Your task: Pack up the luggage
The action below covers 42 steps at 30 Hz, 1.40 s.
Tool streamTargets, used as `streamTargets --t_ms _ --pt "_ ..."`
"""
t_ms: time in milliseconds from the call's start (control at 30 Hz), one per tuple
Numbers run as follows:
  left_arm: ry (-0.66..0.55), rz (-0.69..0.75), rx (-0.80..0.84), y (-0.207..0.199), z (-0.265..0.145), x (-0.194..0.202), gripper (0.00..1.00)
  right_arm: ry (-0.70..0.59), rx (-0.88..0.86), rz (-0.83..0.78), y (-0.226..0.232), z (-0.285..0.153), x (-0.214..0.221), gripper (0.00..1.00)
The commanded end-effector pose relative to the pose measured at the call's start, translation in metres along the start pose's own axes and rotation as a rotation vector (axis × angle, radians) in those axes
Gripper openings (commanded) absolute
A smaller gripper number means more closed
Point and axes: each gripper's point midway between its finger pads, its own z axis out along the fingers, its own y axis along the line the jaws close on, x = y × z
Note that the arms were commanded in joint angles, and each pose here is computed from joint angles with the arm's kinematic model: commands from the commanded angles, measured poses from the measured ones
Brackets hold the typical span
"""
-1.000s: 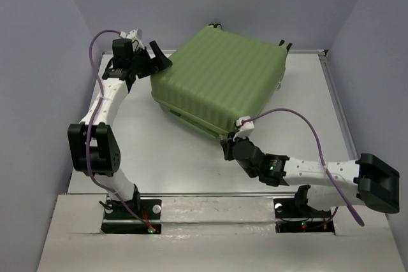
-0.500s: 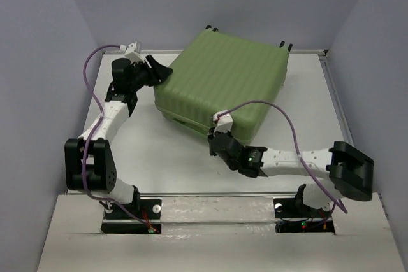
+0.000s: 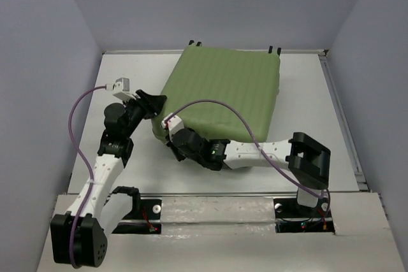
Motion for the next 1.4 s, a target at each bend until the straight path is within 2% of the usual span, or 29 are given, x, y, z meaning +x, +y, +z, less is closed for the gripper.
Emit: streamTargets --t_ms 0,33,100,133,200,233,300,333,367,433,467,500,567,600,633,700,733,800,833,933,1067,1100,1167,1267,1333,1367 --pt "0.471 -0.121 0.097 -0.017 -0.062 0.119 0.37 -0.148 -0.465 0.061 0.099 -0.017 -0.064 0.07" --pt "0.475 -0.128 0.101 -0.019 -0.063 0.119 0.37 -0.138 -0.485 0.062 0.102 -0.022 -0.062 0.07" --pt "0.454 -0.122 0.106 -0.023 -0.064 0.112 0.37 -0.07 -0.507 0.042 0.109 -0.035 -0.041 0.15" --pt "0.44 -0.109 0.101 -0.024 -0.063 0.107 0.38 -0.073 -0.522 0.032 0.118 -0.054 -0.043 0.37" --pt "0.412 -0.078 0.066 -0.018 -0.061 0.102 0.38 0.003 -0.486 0.032 0.114 -0.074 -0.027 0.6" --pt "0.41 -0.076 0.056 -0.016 -0.061 0.101 0.38 -0.008 -0.495 0.045 0.113 -0.095 -0.039 0.72" --pt "0.413 -0.076 0.04 -0.014 -0.062 0.102 0.38 0.062 -0.477 0.074 0.101 -0.117 -0.026 0.79" --pt "0.408 -0.072 0.041 -0.014 -0.061 0.101 0.39 0.055 -0.482 0.082 0.098 -0.128 -0.029 0.83" --pt "0.402 -0.069 0.04 -0.014 -0.061 0.1 0.39 -0.012 -0.471 0.1 0.087 -0.152 -0.051 0.85" --pt "0.391 -0.064 0.033 -0.014 -0.06 0.097 0.39 -0.075 -0.388 0.122 0.063 -0.169 -0.063 0.9" --pt "0.392 -0.065 0.036 -0.014 -0.06 0.097 0.39 -0.153 -0.338 0.152 0.043 -0.189 -0.086 0.93" --pt "0.399 -0.067 0.046 -0.017 -0.061 0.098 0.39 -0.202 -0.126 0.195 -0.009 -0.187 -0.096 0.94" --pt "0.4 -0.061 0.062 -0.021 -0.062 0.099 0.4 -0.296 0.115 0.291 -0.085 -0.212 -0.114 0.98" --pt "0.399 -0.059 0.063 -0.021 -0.063 0.099 0.41 -0.331 0.285 0.369 -0.147 -0.217 -0.114 0.99" --pt "0.404 -0.057 0.067 -0.023 -0.063 0.1 0.42 -0.36 0.375 0.412 -0.179 -0.227 -0.112 1.0" --pt "0.41 -0.048 0.079 -0.027 -0.066 0.103 0.43 -0.422 0.484 0.474 -0.228 -0.255 -0.11 1.0" --pt "0.416 -0.047 0.082 -0.029 -0.067 0.106 0.44 -0.441 0.602 0.518 -0.271 -0.269 -0.103 1.0" --pt "0.429 -0.039 0.091 -0.033 -0.068 0.112 0.45 -0.383 0.593 0.551 -0.291 -0.266 -0.086 1.0" --pt "0.436 -0.041 0.091 -0.035 -0.068 0.116 0.46 -0.347 0.641 0.585 -0.316 -0.264 -0.073 1.0" --pt "0.463 -0.046 0.109 -0.044 -0.07 0.13 0.48 -0.226 0.592 0.626 -0.326 -0.233 -0.045 1.0" --pt "0.501 -0.079 0.161 -0.063 -0.077 0.151 0.49 -0.138 0.315 0.629 -0.299 -0.182 -0.036 1.0" --pt "0.489 -0.085 0.175 -0.068 -0.077 0.151 0.49 -0.144 0.153 0.612 -0.279 -0.169 -0.047 1.0" --pt "0.503 -0.123 0.231 -0.088 -0.084 0.162 0.49 -0.09 -0.046 0.612 -0.259 -0.142 -0.053 1.0" --pt "0.521 -0.148 0.29 -0.118 -0.093 0.174 0.5 -0.017 -0.263 0.621 -0.243 -0.114 -0.056 0.98" --pt "0.532 -0.155 0.321 -0.134 -0.097 0.178 0.5 -0.014 -0.315 0.618 -0.244 -0.104 -0.068 0.98" --pt "0.529 -0.158 0.345 -0.146 -0.096 0.177 0.5 -0.046 -0.342 0.59 -0.246 -0.103 -0.093 0.98"
